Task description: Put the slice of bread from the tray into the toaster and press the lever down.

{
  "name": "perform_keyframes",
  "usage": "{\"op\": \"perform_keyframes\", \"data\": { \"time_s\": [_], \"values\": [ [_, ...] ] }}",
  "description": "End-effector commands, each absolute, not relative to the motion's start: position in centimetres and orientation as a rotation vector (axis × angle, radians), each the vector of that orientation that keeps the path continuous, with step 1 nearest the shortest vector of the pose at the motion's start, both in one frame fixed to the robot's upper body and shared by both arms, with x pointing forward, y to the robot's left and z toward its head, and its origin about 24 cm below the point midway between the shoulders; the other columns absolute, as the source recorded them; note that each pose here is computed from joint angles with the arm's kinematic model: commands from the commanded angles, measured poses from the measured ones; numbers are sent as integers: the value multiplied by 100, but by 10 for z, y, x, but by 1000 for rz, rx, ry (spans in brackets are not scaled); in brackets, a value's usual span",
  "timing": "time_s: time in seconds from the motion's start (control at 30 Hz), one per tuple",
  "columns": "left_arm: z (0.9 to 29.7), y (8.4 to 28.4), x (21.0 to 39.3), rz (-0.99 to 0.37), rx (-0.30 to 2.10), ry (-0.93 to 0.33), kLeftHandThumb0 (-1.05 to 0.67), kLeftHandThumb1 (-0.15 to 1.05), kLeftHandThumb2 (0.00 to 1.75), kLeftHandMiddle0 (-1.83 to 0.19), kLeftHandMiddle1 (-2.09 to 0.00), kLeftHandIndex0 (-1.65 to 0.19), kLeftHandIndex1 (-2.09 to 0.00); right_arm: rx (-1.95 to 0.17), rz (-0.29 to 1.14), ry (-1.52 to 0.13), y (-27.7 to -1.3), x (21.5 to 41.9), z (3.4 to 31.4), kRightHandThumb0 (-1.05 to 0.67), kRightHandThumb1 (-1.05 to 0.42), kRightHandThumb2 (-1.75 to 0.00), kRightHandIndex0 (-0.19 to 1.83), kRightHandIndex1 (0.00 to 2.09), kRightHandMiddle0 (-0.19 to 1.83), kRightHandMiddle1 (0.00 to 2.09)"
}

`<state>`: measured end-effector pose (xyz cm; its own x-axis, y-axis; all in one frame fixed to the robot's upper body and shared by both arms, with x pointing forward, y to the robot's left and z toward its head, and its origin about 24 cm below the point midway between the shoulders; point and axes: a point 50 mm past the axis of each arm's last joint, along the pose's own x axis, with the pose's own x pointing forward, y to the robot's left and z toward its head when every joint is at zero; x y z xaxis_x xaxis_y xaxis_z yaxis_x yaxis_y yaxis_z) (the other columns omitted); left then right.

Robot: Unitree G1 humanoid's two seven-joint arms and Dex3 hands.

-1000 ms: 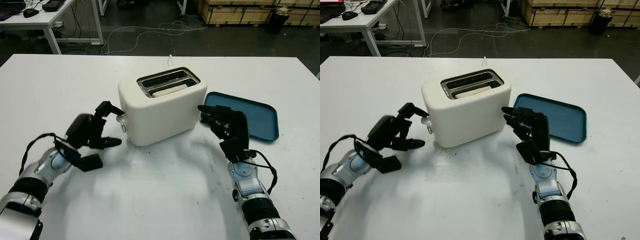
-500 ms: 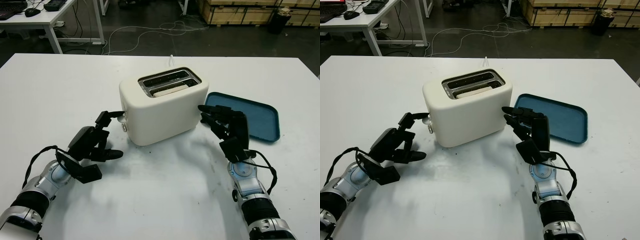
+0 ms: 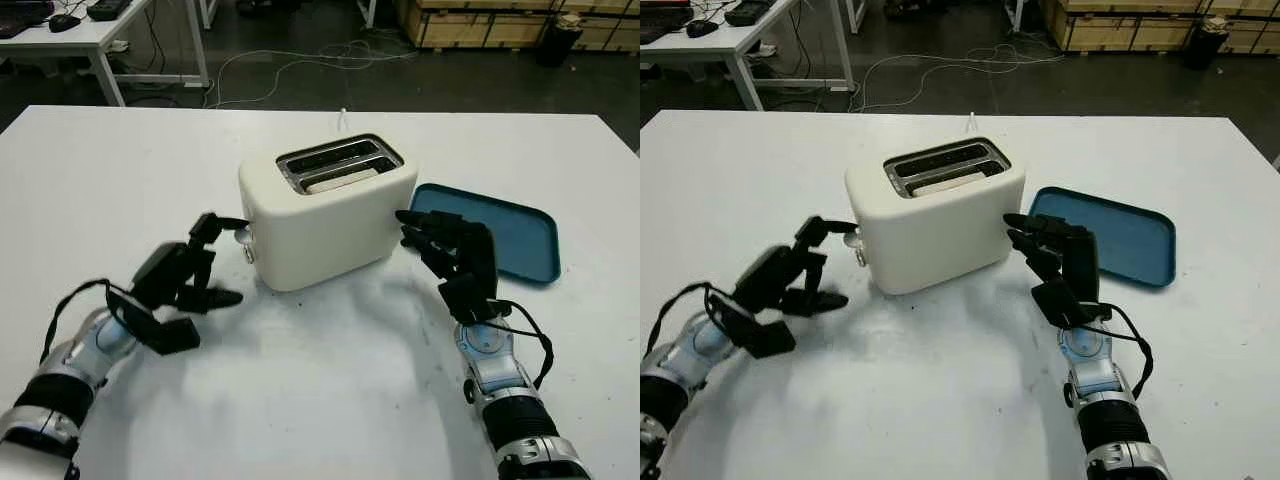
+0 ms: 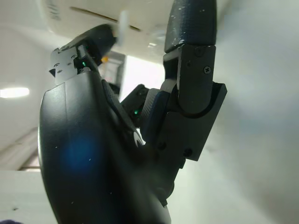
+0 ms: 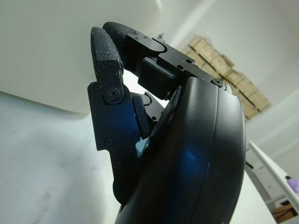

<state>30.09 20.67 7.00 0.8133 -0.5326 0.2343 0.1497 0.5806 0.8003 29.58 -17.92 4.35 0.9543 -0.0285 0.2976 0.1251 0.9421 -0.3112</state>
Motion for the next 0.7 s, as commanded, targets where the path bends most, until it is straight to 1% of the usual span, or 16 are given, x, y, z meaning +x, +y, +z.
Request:
{"op": "perform_keyframes", "data": {
  "time_s": [0.0, 0.03, 0.1, 0.27, 0.63, 0.67],
  "values": [
    [77, 189, 303, -467, 868, -567, -96, 92, 61, -114, -174, -75, -173, -336, -91, -286, -181, 295, 42, -50, -92, -3, 97, 93, 119, 0],
    [79, 188, 304, -457, 860, -587, -96, 92, 62, -116, -174, -76, -174, -337, -91, -286, -181, 295, 42, -50, -92, -3, 97, 93, 119, 0],
    [83, 186, 305, -438, 853, -623, -95, 92, 61, -115, -175, -73, -174, -336, -91, -285, -181, 295, 42, -50, -92, -3, 97, 93, 119, 0],
    [88, 183, 307, -414, 863, -661, -96, 92, 67, -117, -175, -72, -175, -335, -91, -288, -181, 296, 42, -50, -92, -3, 98, 94, 119, 0],
    [85, 181, 307, -397, 856, -670, -95, 92, 66, -117, -175, -66, -175, -344, -92, -293, -181, 296, 43, -50, -92, -4, 97, 93, 119, 0],
    [85, 181, 307, -395, 854, -671, -94, 92, 65, -114, -175, -64, -175, -343, -93, -292, -181, 296, 43, -50, -92, -4, 97, 93, 119, 0]
  ]
}}
